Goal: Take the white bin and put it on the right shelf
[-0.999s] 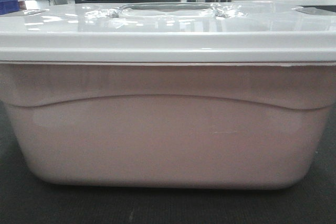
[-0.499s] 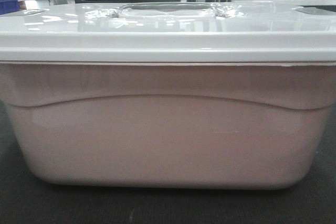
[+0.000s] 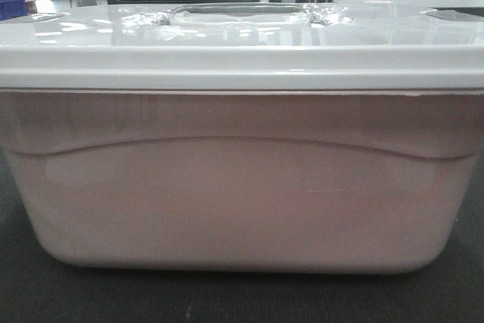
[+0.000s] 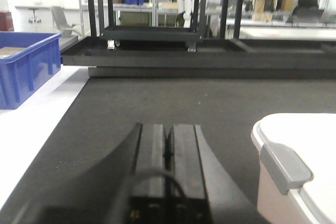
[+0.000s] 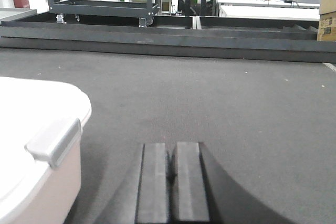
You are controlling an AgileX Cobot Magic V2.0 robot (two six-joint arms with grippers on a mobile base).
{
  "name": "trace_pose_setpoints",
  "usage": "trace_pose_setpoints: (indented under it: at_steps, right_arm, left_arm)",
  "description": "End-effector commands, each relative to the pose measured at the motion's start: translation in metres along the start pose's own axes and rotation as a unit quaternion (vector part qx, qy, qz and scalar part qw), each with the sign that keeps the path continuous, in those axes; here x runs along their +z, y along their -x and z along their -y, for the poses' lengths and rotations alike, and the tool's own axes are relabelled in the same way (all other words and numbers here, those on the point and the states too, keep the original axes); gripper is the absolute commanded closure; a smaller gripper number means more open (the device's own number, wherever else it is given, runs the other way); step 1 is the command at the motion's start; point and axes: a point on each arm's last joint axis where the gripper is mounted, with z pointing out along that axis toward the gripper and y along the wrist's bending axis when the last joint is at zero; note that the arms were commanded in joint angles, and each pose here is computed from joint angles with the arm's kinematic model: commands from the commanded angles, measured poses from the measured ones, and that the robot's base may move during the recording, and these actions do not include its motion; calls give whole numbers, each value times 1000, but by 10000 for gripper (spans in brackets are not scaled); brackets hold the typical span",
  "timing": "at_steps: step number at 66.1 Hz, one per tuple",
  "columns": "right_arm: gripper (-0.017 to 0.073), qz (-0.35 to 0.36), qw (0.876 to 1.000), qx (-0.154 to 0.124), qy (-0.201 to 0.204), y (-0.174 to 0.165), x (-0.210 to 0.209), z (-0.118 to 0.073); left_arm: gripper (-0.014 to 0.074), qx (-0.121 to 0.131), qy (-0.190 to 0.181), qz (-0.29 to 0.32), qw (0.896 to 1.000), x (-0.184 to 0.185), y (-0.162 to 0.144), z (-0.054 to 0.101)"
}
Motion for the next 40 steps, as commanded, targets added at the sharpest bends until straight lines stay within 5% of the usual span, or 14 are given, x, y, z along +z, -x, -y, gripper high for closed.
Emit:
trace_pose_setpoints:
  at_steps: [1,14,22,40]
  right_arm:
    - [493,27,1000,-5,-5,37,4,0]
    - [493,-36,999,-4,-5,90,37,-1]
    - [493,-132,991,-4,-4,116,62,-2]
    - [493,-353,935,-1,-4,117,129,-1]
  left_arm:
    - [720,22,5,2,1000,8,37,-2]
    - [720,32,-2,-104,994,47,86,-4]
    - [720,32,-8,-208,978,79,98,-4]
    - [720,7,-32,-369,929,147,77,1]
